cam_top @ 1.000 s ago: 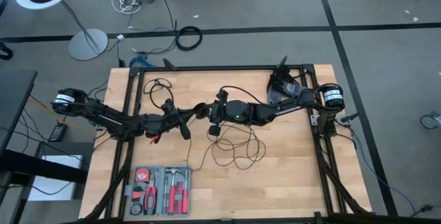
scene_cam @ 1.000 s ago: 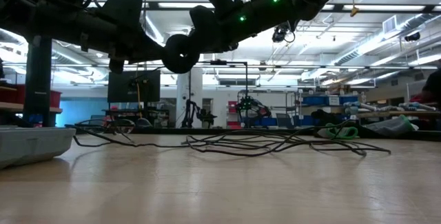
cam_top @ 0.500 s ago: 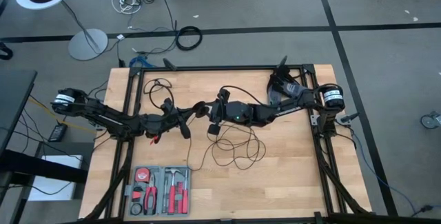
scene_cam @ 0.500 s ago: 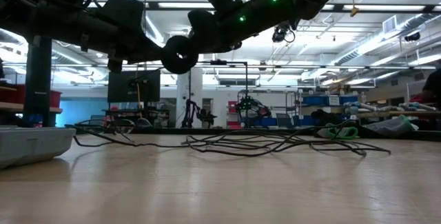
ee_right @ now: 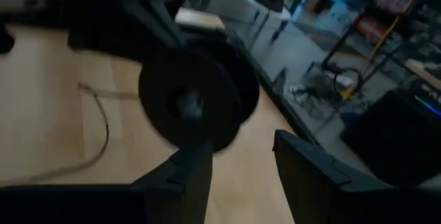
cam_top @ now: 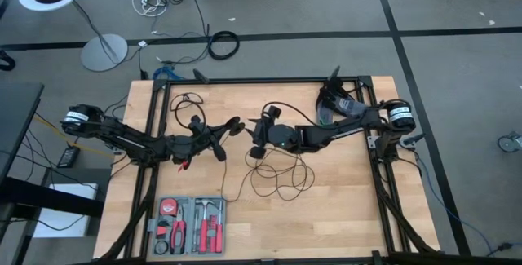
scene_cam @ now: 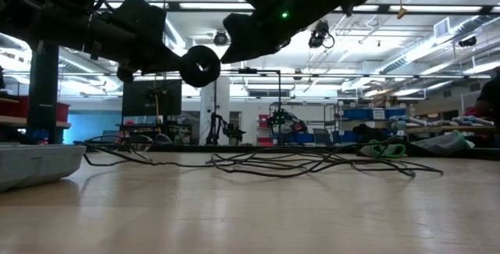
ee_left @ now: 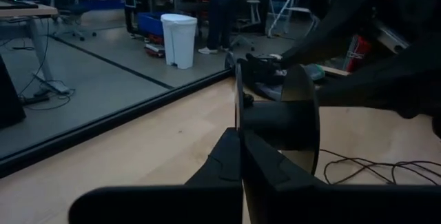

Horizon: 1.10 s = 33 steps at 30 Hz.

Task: Coil cords
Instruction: Coil the black wire onto the black spool

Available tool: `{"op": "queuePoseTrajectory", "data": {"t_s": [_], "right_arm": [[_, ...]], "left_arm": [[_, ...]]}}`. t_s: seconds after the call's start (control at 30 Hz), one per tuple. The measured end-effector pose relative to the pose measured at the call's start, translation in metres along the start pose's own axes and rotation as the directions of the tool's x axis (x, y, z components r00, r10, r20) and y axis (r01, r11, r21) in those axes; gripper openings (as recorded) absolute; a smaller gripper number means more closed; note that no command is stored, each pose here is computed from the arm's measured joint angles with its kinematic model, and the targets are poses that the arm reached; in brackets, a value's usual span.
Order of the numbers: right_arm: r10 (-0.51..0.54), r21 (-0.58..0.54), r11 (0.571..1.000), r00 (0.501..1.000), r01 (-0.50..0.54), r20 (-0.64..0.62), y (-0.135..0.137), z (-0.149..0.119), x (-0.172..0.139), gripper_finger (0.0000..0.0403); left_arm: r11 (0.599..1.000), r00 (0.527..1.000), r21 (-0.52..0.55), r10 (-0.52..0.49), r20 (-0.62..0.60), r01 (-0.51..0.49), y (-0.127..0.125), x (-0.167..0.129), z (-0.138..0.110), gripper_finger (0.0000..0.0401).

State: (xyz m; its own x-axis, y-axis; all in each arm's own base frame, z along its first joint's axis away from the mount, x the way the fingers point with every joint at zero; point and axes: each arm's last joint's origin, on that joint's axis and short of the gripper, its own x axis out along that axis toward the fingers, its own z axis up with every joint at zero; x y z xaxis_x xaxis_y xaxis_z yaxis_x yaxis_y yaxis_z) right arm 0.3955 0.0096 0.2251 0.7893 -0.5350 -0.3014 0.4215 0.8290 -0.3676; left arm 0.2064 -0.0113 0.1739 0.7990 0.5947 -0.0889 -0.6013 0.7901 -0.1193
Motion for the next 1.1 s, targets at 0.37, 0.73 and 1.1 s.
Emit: {"op": "queuePoseTrajectory", "data": {"t_s": [0.37,0.73,1.1], "right_arm": [[0.132,0.220,0.968,0.990,-0.118,-0.050,0.007,-0.057,-0.011,0.0149],[0.233,0.428,0.820,0.906,-0.379,0.353,0.008,-0.083,0.009,0.0104],[0.218,0.291,0.901,0.916,-0.322,0.338,0.052,-0.056,0.060,0.0082]], "left_arm": [[1.000,0.998,-0.019,-0.005,0.068,0.006,0.002,-0.004,0.013,0.0000],[0.999,0.989,-0.018,-0.024,0.148,0.026,0.003,-0.004,0.025,0.0000],[0.999,0.987,-0.024,-0.034,0.157,0.038,0.004,-0.002,0.026,0.0000]]}}
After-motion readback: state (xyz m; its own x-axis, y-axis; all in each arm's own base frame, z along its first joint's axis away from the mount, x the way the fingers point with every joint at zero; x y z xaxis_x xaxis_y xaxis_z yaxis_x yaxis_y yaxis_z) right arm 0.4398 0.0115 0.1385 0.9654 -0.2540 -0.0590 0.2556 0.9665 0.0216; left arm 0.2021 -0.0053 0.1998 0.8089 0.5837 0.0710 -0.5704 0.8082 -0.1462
